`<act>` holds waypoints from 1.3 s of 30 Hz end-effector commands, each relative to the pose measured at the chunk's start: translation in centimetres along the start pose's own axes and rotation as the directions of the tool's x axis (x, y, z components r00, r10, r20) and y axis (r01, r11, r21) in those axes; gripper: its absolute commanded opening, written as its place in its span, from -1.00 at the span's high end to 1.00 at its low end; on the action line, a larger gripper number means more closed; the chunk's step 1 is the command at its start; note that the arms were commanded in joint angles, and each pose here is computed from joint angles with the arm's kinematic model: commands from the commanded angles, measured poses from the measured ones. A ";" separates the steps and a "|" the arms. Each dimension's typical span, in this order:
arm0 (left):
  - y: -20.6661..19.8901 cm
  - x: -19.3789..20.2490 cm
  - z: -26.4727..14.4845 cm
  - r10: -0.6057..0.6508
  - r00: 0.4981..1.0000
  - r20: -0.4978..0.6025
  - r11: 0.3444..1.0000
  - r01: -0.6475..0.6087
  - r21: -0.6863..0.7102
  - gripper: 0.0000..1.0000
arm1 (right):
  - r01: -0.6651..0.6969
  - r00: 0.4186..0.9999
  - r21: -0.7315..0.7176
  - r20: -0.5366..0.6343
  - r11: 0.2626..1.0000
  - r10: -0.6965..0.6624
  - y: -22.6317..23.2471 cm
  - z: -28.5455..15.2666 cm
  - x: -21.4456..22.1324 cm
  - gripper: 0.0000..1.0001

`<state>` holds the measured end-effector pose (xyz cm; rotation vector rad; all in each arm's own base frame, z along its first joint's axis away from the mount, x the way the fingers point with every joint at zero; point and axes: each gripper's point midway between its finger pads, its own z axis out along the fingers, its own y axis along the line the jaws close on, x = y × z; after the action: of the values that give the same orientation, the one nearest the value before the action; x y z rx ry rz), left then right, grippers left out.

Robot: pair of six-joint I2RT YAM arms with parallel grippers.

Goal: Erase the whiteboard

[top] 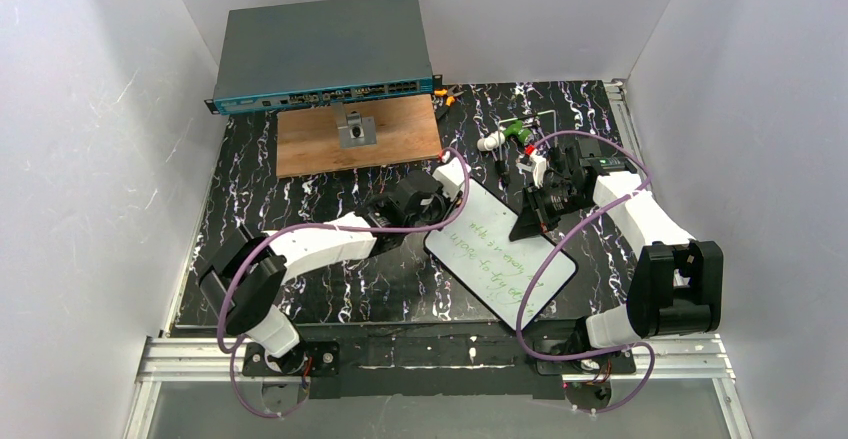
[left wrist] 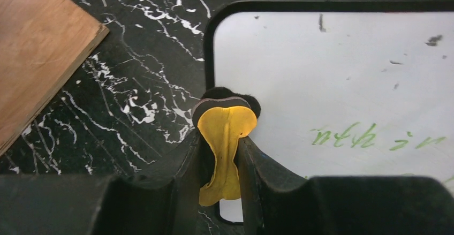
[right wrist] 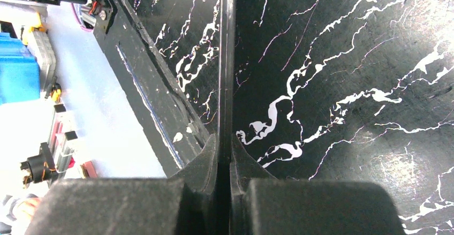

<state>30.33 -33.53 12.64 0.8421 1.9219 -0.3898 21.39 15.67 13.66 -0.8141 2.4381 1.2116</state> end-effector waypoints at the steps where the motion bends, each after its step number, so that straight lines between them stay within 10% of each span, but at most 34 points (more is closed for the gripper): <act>1: -2.8 0.0 -1.0 0.040 0.998 0.040 0.988 -0.046 0.146 1.00 | 0.180 0.981 -0.015 0.072 0.984 -0.178 0.4 -0.2 -2.3 0.97; 9: -7.1 1.5 -1.7 0.111 0.993 0.040 0.962 -0.118 0.245 1.00 | 0.180 0.981 -0.015 0.072 0.984 -0.178 0.4 -0.2 -2.2 0.97; 20: -1.0 -1.6 -1.3 0.089 0.995 0.033 0.990 -0.085 -0.113 1.00 | 0.183 0.981 -0.015 0.073 0.983 -0.181 0.5 -0.2 -2.2 0.97; 32: -7.4 1.1 -1.7 0.177 0.983 0.054 0.963 -0.184 0.197 1.00 | 0.181 0.981 -0.016 0.071 0.983 -0.179 0.4 -0.1 -2.2 0.97; 39: -5.1 0.9 -1.2 0.176 0.984 0.011 0.983 -0.177 0.059 1.00 | 0.183 0.981 -0.016 0.071 0.983 -0.181 0.4 -0.1 -2.2 0.97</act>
<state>24.49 -36.84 11.31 1.0904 1.8118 -0.4312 21.28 15.96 13.85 -0.8439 2.4079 1.2300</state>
